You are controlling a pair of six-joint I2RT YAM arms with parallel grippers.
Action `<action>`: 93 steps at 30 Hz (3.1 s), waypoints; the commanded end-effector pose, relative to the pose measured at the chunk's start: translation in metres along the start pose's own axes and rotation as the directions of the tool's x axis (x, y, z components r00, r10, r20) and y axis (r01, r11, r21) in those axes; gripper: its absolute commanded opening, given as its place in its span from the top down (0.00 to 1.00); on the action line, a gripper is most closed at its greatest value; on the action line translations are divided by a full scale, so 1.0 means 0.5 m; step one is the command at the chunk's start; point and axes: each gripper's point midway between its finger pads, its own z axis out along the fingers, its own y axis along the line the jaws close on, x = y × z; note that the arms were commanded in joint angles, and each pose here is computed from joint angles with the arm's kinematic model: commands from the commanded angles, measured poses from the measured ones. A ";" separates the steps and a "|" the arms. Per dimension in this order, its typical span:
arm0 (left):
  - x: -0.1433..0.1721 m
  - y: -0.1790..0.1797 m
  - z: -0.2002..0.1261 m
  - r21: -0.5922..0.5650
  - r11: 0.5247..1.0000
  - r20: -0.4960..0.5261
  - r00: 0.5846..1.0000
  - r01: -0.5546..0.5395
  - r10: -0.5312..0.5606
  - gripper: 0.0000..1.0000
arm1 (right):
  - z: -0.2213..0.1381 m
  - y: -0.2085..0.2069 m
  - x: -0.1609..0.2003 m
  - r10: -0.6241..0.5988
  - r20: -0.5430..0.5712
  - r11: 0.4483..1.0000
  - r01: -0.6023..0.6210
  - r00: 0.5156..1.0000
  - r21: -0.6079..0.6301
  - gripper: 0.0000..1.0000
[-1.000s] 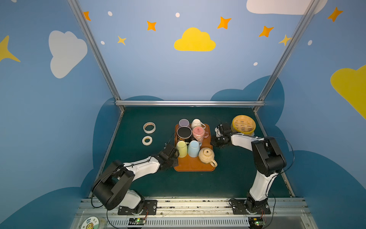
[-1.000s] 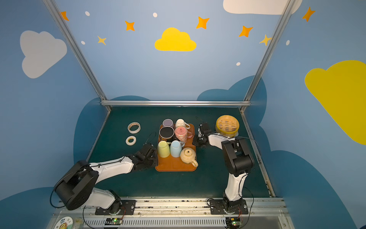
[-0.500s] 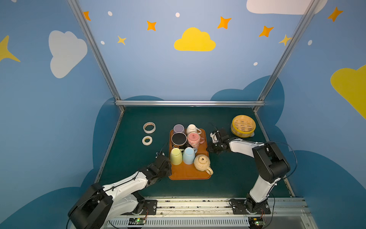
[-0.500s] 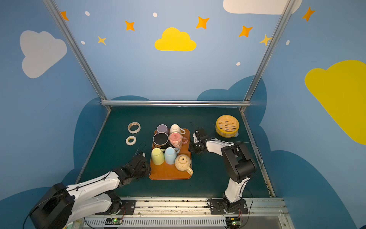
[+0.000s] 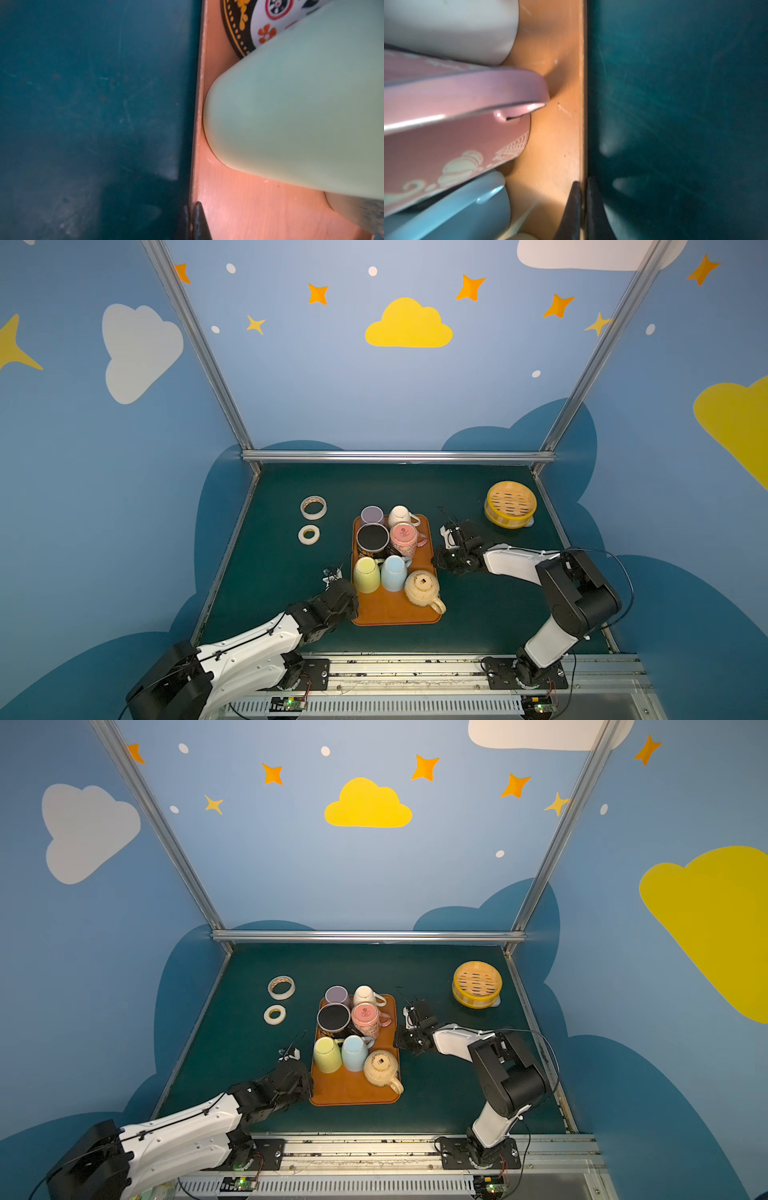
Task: Turn the mug right side up
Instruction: Move the tray to the center of the table, then rotate the mug on the tray.
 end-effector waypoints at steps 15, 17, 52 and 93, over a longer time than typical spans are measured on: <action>0.042 0.058 -0.009 -0.112 0.993 -0.036 0.998 0.037 -0.041 0.96 | -0.035 -0.050 0.171 0.058 -0.201 0.995 -0.039 0.978 0.097 1.00; 0.032 0.053 -0.015 -0.116 0.993 -0.024 0.999 0.029 -0.032 0.96 | -0.038 -0.054 0.159 0.044 -0.190 0.993 -0.021 0.981 0.120 1.00; -0.210 -0.132 -0.231 0.047 0.987 0.191 0.971 -0.156 0.145 0.10 | -0.258 0.141 -0.074 -0.542 0.038 0.840 0.541 0.839 0.032 0.49; -0.186 -0.112 -0.200 0.080 0.991 0.151 0.984 -0.107 0.094 0.09 | -0.026 0.093 -0.105 -0.496 -0.220 0.845 0.525 0.840 0.099 0.95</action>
